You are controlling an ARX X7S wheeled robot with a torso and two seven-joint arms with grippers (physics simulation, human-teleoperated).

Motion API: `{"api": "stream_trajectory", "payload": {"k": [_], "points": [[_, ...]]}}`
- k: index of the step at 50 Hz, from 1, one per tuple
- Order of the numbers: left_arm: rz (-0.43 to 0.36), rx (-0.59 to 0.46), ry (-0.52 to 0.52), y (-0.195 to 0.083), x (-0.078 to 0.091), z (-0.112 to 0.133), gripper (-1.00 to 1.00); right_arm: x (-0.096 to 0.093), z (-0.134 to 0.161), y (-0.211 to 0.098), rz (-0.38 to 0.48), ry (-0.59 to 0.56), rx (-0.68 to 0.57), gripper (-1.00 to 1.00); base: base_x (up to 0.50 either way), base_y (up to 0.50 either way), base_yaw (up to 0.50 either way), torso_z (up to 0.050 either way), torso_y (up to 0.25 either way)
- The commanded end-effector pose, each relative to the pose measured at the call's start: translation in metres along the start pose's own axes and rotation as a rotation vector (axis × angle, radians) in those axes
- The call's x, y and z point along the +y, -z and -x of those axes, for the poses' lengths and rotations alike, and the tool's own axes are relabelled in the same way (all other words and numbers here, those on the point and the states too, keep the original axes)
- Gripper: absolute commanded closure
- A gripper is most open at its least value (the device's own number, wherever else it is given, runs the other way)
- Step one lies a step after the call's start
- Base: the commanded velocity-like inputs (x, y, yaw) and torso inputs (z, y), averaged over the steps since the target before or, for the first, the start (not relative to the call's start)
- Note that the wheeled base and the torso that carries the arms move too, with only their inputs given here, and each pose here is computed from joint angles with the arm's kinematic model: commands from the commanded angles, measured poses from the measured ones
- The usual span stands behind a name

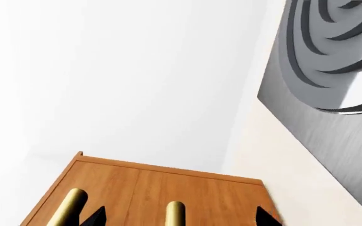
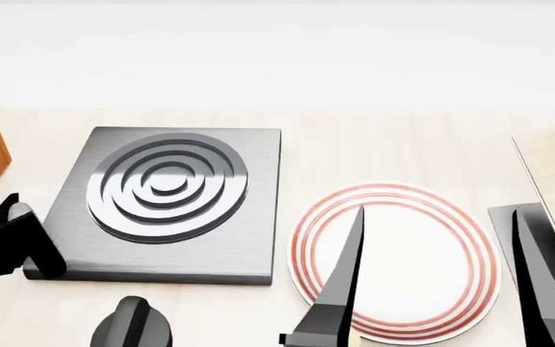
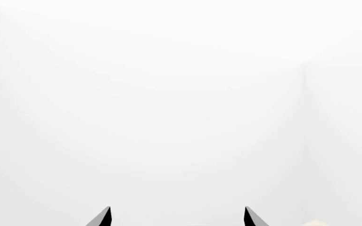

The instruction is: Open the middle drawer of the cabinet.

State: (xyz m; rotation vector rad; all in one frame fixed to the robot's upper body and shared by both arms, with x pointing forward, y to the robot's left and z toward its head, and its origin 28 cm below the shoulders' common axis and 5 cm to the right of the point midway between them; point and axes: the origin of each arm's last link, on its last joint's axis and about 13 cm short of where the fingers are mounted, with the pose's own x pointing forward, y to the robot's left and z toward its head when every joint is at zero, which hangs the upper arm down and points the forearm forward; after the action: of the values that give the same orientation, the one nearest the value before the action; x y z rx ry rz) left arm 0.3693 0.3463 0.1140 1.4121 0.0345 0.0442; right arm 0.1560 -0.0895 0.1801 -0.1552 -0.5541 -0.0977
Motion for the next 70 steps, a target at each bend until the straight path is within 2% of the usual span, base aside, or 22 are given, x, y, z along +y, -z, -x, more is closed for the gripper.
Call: {"api": "stream_trajectory", "payload": {"k": [1,8,19,24,26,40,61,70], "points": [[-0.081,0.024,-0.005,0.005,0.002,0.0,-1.0,0.0,0.0,0.0,0.0,-0.001,0.001,-1.0,0.0,0.0,0.0,0.0,0.0],[-0.135,0.047,0.015,0.01,-0.001,0.001,-1.0,0.0,0.0,0.002,0.001,-0.002,0.005,-1.0,0.0,0.0,0.0,0.0,0.0],[-0.166,0.071,0.012,0.016,-0.003,-0.004,-1.0,0.001,0.0,0.002,0.009,-0.004,0.002,-1.0,0.0,0.0,0.0,0.0,0.0],[-0.157,0.077,0.011,0.015,-0.002,-0.003,-1.0,0.0,0.001,0.002,0.011,-0.003,0.004,-1.0,0.0,0.0,0.0,0.0,0.0],[-0.181,0.082,0.013,0.016,-0.005,-0.004,-1.0,0.001,0.001,0.003,0.012,-0.006,0.006,-1.0,0.0,0.0,0.0,0.0,0.0],[-0.172,0.12,0.015,0.02,-0.01,-0.002,-1.0,0.001,0.002,0.004,0.016,-0.009,0.008,-1.0,0.0,0.0,0.0,0.0,0.0],[-0.21,0.168,0.013,0.029,-0.006,-0.001,-1.0,0.0,0.003,0.004,0.015,-0.01,0.009,-1.0,0.0,0.0,0.0,0.0,0.0],[-0.22,0.186,0.028,0.032,-0.009,0.001,-1.0,0.0,0.003,0.005,0.016,-0.011,0.011,-1.0,0.0,0.0,0.0,0.0,0.0]]}}
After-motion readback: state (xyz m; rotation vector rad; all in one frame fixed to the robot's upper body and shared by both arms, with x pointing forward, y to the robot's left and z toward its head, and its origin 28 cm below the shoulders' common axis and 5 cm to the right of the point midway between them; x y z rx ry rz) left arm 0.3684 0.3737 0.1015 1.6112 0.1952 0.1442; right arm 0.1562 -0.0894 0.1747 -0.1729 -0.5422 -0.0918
